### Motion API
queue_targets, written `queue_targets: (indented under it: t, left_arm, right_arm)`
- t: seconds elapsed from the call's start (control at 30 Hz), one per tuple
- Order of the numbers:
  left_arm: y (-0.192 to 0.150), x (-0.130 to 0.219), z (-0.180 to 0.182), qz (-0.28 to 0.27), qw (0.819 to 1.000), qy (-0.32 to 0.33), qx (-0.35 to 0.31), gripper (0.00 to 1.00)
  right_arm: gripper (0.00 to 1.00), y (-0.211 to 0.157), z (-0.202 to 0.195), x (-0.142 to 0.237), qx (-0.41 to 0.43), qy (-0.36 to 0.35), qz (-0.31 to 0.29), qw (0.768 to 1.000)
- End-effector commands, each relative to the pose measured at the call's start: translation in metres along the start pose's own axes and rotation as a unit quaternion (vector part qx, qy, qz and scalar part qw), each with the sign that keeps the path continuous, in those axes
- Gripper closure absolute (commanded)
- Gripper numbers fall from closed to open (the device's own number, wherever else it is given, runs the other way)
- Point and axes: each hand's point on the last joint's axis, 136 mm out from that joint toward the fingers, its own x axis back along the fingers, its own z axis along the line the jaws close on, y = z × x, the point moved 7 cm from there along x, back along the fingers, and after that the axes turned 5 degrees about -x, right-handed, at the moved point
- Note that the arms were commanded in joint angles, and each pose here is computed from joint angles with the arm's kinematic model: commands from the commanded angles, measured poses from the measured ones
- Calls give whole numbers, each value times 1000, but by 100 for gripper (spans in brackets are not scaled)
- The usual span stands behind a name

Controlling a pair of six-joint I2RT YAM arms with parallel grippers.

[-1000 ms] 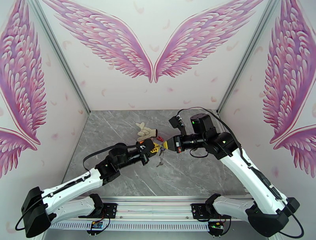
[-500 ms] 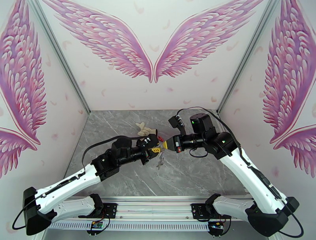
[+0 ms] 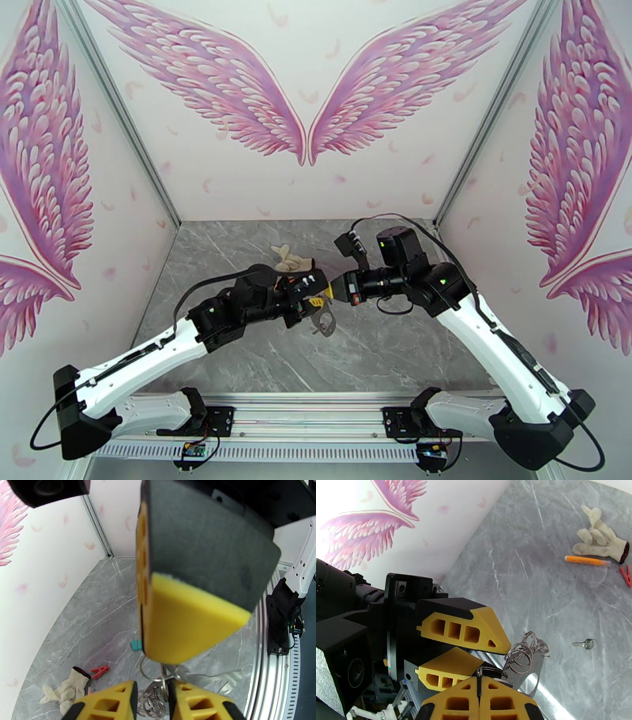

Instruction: Remove the keys from the keyring

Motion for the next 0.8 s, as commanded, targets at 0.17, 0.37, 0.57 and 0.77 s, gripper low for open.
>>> queue_targets:
  t: [0.17,0.37,0.57,0.77]
  left_arm:
    - [13,1,1,-11,999,-10,-38,85]
    - [9,8,3,-20,998,19,-62,91]
    - [9,25,1,-106,987,64,-102,94]
    - [8,41,-5,-180,970,97,-135,95]
  right_arm:
    - [100,-1,2,1,20,-11,5,1000]
    - [100,-2,1,9,33,-33,-11,999]
    - [100,-5,1,15,42,-42,-28,998]
    - [100,-10,5,20,71,-21,-50,996]
